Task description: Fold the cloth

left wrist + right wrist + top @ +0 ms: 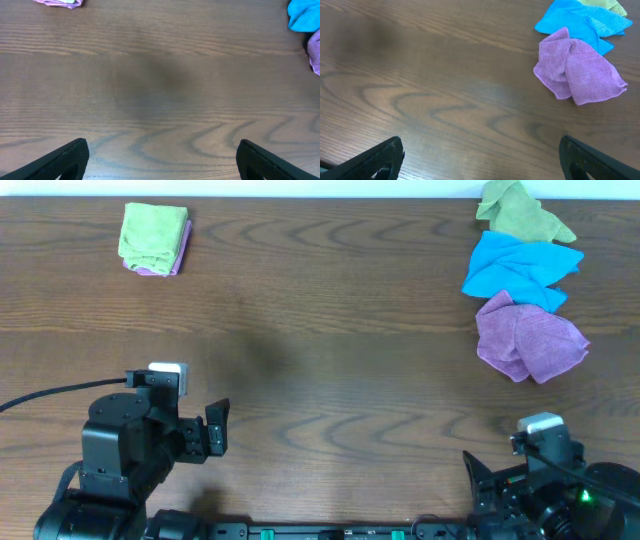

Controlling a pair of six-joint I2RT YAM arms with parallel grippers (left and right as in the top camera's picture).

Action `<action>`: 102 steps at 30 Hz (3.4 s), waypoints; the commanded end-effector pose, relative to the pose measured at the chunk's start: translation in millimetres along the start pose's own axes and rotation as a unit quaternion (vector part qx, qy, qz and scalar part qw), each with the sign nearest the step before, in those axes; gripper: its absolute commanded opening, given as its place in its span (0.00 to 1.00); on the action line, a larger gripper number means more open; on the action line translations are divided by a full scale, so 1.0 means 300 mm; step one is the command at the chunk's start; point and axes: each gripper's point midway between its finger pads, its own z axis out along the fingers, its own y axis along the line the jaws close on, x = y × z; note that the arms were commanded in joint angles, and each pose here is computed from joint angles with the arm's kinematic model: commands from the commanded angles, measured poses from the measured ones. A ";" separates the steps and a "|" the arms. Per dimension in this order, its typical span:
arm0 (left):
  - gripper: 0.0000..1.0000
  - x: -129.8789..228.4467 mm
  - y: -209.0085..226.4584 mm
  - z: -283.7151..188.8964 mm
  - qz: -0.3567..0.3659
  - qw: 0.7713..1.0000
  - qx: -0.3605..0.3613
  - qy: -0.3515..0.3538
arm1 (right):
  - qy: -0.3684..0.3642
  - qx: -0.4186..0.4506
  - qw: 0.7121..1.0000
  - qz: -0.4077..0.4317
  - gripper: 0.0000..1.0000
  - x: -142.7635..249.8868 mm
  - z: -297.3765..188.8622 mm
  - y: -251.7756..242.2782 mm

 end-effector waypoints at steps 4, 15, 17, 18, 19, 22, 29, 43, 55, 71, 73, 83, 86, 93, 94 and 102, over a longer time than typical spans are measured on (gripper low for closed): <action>0.95 -0.024 0.066 -0.025 0.015 0.998 -0.059 -0.025 | -0.001 0.001 1.000 -0.004 0.99 0.005 -0.002 0.000; 0.95 -0.013 0.178 0.023 0.009 0.970 -0.089 -0.225 | -0.001 0.001 1.000 -0.004 0.99 0.005 -0.002 0.000; 0.95 0.019 0.195 0.066 0.007 0.968 -0.089 -0.236 | -0.001 0.001 1.000 -0.004 0.99 0.005 -0.002 0.000; 0.95 0.037 0.199 0.094 0.008 0.967 -0.085 -0.241 | -0.001 0.001 1.000 -0.004 0.99 0.005 -0.002 0.000; 0.96 0.054 0.204 0.125 0.008 0.966 -0.081 -0.246 | -0.001 0.001 1.000 -0.004 0.99 0.005 -0.002 0.000; 0.95 0.088 0.201 0.186 0.010 0.966 -0.064 -0.250 | -0.001 0.001 1.000 -0.004 0.99 0.005 -0.002 0.000; 0.96 0.158 0.219 0.297 -0.019 0.968 -0.047 -0.246 | -0.001 0.001 1.000 -0.004 0.99 0.005 -0.002 0.000; 0.95 0.163 0.222 0.309 -0.029 0.963 -0.042 -0.264 | -0.001 0.001 1.000 -0.004 0.99 0.005 -0.002 0.000; 0.95 0.163 0.222 0.309 -0.029 0.963 -0.042 -0.264 | -0.001 0.001 1.000 -0.004 0.99 0.005 -0.002 0.000; 0.95 0.163 0.222 0.309 -0.029 0.963 -0.042 -0.264 | -0.151 0.038 0.987 -0.043 0.99 -0.005 0.010 -0.020; 0.95 0.163 0.222 0.309 -0.029 0.963 -0.042 -0.264 | -0.169 0.041 0.984 -0.044 0.99 0.012 0.031 -0.021; 0.95 0.163 0.222 0.309 -0.029 0.963 -0.042 -0.264 | -0.143 0.027 0.988 -0.044 0.99 0.132 0.292 -0.029; 0.96 0.163 0.222 0.309 -0.029 0.963 -0.042 -0.264 | -0.113 0.022 0.993 -0.041 0.99 0.202 0.369 -0.030; 0.95 0.163 0.222 0.309 -0.029 0.963 -0.042 -0.264 | -0.026 0.004 0.999 -0.035 0.99 0.389 0.518 -0.018; 0.95 0.163 0.222 0.309 -0.029 0.963 -0.042 -0.264 | -0.025 0.003 0.999 -0.036 0.99 0.393 0.524 -0.017; 0.95 0.163 0.222 0.309 -0.029 0.963 -0.042 -0.264 | -0.029 0.003 0.999 -0.037 0.99 0.395 0.542 -0.018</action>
